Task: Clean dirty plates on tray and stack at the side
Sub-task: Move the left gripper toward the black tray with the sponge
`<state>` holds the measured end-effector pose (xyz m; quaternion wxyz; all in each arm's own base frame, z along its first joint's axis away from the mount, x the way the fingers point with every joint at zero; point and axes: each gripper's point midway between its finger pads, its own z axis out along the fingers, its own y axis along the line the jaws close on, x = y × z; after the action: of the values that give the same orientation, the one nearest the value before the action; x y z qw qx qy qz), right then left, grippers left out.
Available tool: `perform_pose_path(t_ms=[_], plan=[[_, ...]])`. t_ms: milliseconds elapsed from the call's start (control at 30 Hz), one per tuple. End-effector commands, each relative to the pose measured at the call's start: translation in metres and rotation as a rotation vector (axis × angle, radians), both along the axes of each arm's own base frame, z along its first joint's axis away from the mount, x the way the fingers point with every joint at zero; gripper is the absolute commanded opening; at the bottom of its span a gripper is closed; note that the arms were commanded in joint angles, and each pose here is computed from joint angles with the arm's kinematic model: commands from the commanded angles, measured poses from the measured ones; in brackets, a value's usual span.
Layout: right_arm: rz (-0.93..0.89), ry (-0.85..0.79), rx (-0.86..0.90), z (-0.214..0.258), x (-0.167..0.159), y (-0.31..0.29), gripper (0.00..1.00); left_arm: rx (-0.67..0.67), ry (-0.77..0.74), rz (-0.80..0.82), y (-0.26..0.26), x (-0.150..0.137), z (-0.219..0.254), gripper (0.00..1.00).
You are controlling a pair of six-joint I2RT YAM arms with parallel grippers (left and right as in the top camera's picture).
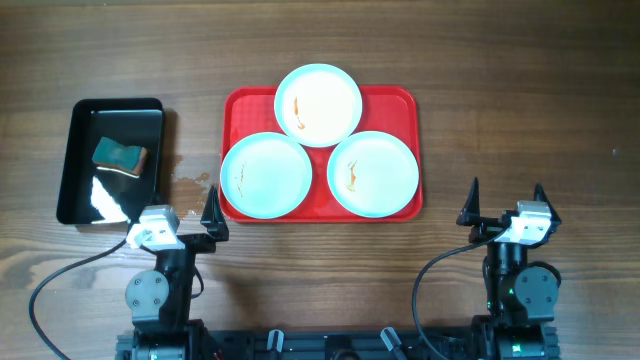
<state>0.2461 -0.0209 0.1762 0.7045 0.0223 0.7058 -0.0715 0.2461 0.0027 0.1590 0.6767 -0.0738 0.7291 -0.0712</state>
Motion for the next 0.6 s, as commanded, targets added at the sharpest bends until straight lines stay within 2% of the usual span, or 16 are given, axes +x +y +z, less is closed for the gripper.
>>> perform_pose_path(t_ms=[0,500,567], plan=[[0.013,-0.015,-0.008,0.003,-0.001,0.002,1.00,0.019,0.003,0.007,0.001,0.000,-0.003,1.00],[0.013,-0.015,-0.008,0.003,-0.001,0.002,1.00,0.019,0.003,0.007,0.001,0.000,-0.003,1.00],[0.013,-0.015,-0.008,0.003,-0.001,0.002,1.00,-0.053,-0.002,-0.052,-0.010,0.000,-0.001,1.00]])
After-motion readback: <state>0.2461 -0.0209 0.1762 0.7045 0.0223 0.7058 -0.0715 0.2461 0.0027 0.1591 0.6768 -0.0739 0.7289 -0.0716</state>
